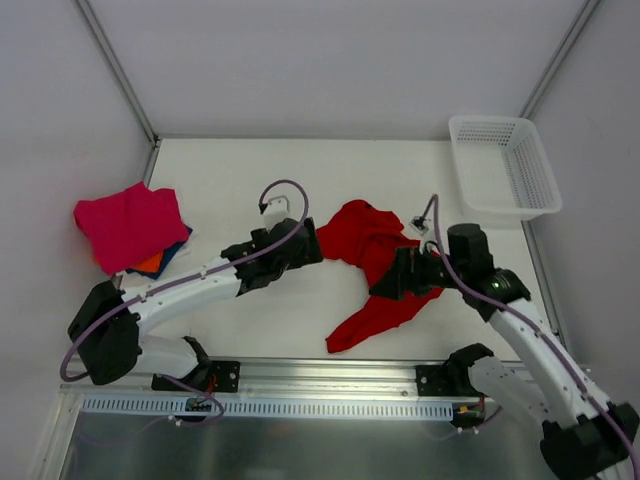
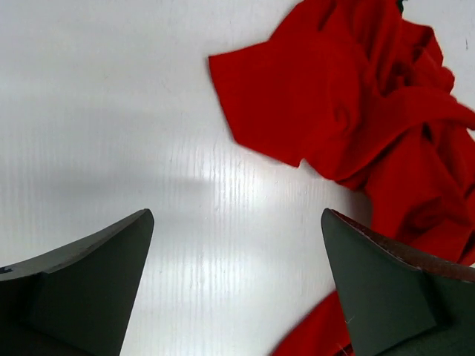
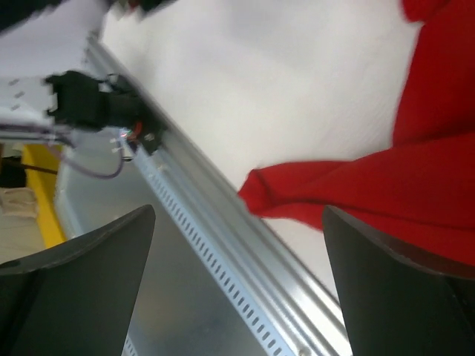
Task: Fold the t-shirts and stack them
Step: Flatten the tshirt out
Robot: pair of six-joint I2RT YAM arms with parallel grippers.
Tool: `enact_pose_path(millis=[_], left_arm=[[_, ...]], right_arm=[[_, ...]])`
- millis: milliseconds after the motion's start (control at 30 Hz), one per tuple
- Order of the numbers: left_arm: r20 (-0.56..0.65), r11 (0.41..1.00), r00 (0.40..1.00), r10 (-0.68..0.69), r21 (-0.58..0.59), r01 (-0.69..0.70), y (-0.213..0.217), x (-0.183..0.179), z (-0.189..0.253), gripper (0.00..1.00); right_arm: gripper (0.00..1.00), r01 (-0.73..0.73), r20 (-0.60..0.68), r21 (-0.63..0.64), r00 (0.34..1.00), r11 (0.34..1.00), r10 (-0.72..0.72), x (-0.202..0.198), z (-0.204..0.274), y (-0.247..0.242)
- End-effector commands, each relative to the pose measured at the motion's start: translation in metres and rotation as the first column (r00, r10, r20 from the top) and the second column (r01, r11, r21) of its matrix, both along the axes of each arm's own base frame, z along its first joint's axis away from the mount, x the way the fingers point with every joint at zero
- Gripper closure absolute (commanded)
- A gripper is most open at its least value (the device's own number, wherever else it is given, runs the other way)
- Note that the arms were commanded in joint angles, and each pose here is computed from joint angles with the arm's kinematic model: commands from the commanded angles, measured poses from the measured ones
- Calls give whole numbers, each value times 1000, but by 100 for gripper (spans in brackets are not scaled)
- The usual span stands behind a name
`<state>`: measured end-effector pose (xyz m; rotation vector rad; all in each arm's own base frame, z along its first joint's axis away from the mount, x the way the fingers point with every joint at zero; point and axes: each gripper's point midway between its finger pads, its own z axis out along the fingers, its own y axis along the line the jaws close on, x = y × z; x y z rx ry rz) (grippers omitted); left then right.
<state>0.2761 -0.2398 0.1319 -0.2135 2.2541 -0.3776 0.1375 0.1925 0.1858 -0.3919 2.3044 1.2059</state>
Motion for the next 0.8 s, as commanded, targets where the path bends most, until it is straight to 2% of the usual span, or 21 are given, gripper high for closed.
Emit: enact_pose_path(millis=[0, 133, 167, 200, 233, 267, 367, 400, 433, 467, 533, 567, 667, 767], left_arm=[[29, 999, 998, 50, -9, -50, 13, -22, -4, 3], [52, 998, 998, 41, -56, -38, 22, -48, -12, 10], [76, 994, 996, 36, -106, -27, 28, -54, -12, 11], [92, 990, 995, 30, -141, -17, 30, -57, -11, 13], [131, 977, 991, 29, -212, 0, 31, -61, 3, 13], [151, 970, 988, 28, -243, 10, 33, -63, 6, 13], [184, 966, 983, 20, -258, 29, 47, -72, 1, 13], [193, 964, 981, 19, -263, 33, 48, -72, 3, 13], [199, 964, 980, 9, -263, 44, 48, -73, 5, 12], [206, 961, 978, 5, -270, 52, 48, -74, 9, 12], [200, 961, 980, -10, -268, 64, 46, -76, 8, 12], [190, 964, 982, -14, -260, 64, 45, -76, 5, 12], [171, 965, 985, -24, -253, 68, 40, -75, 3, 12], [154, 969, 988, -28, -239, 64, 37, -74, -1, 12]], right_arm=[[0, 111, 137, -97, 986, 989, -97, 88, 10, 21], [2, 209, 148, -237, 973, 949, -178, 162, 1, 30], [2, 229, 149, -271, 970, 935, -194, 176, -2, 30], [3, 256, 181, -287, 961, 923, -210, 196, 14, 32], [4, 242, 148, -340, 968, 909, -202, 211, -8, 37], [5, 246, 153, -362, 967, 899, -203, 222, -10, 40], [6, 253, 178, -461, 965, 850, -191, 259, -21, 52], [6, 248, 164, -509, 968, 824, -189, 262, -29, 50], [7, 252, 193, -498, 965, 830, -177, 275, -15, 63], [7, 222, 156, -541, 974, 811, -162, 280, -40, 68], [8, 198, 150, -570, 979, 798, -135, 284, -45, 82], [8, 176, 124, -604, 984, 778, -126, 286, -65, 86], [9, 145, 101, -693, 989, 706, -104, 281, -93, 86], [10, 118, 76, -740, 993, 663, -92, 271, -114, 84]])
